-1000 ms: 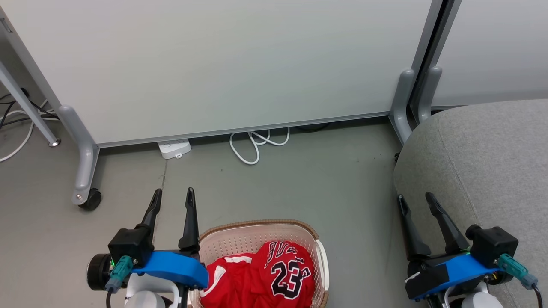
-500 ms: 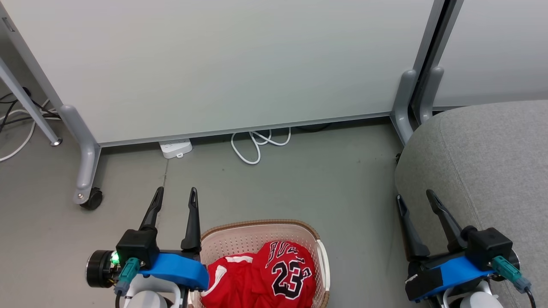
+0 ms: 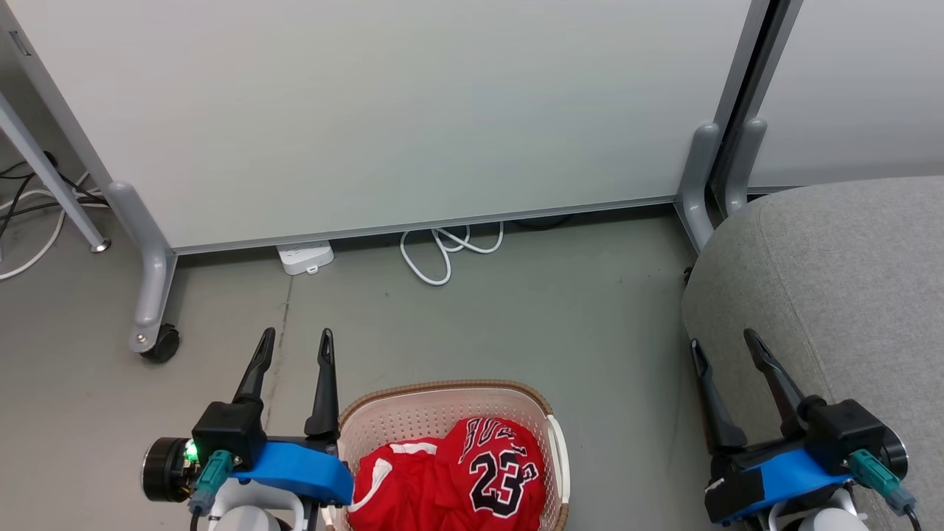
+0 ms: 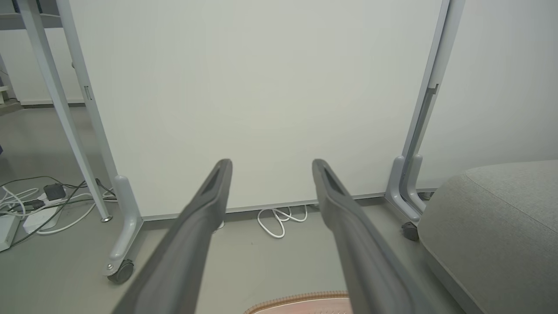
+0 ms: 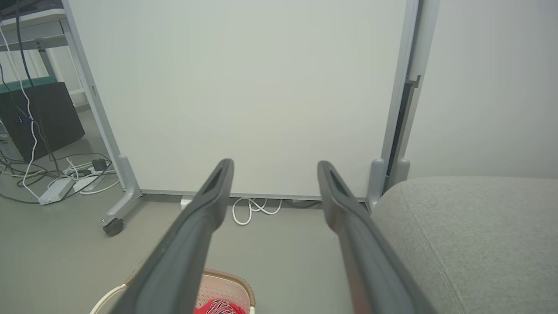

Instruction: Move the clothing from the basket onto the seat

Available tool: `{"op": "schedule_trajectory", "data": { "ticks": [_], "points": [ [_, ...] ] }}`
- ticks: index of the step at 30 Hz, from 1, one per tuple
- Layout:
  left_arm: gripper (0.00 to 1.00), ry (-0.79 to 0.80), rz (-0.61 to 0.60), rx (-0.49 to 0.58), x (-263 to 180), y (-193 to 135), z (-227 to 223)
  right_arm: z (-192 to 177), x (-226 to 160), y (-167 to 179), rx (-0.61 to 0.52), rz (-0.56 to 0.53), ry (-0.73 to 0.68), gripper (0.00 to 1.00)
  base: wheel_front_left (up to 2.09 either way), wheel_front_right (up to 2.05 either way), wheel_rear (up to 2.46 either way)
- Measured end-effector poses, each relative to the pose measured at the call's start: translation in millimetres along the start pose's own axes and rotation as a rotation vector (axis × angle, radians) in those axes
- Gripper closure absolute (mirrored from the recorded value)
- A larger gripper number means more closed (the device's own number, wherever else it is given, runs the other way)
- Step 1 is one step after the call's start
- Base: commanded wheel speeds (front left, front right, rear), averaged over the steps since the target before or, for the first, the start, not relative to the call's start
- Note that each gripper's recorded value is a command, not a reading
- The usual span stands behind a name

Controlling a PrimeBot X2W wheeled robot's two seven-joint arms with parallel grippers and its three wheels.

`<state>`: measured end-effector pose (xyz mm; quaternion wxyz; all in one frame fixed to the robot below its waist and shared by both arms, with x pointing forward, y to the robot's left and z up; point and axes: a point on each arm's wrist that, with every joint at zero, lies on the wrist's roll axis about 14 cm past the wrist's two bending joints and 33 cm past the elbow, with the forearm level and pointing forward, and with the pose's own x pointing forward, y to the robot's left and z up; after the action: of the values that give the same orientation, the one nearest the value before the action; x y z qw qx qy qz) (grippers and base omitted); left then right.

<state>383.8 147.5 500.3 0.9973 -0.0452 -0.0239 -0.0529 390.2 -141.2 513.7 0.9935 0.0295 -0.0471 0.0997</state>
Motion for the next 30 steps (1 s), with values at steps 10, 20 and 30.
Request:
{"op": "schedule_trajectory", "data": {
  "ticks": [10, 20, 30],
  "points": [
    [0.00, 0.007, 0.010, -0.015, -2, 3, -2, -4, -2, -1, 0.006, -0.009, 0.012, 0.00, 0.00, 0.00, 0.00],
    [0.00, 0.016, 0.003, -0.014, -1, 1, -5, -7, -3, -1, 0.012, -0.011, 0.019, 0.00, 0.00, 0.00, 0.00],
    [0.00, 0.081, -0.162, 0.072, 34, -33, -25, -11, 10, -8, -0.003, -0.009, 0.028, 0.00, 0.00, 0.00, 0.00]
  ]
}}
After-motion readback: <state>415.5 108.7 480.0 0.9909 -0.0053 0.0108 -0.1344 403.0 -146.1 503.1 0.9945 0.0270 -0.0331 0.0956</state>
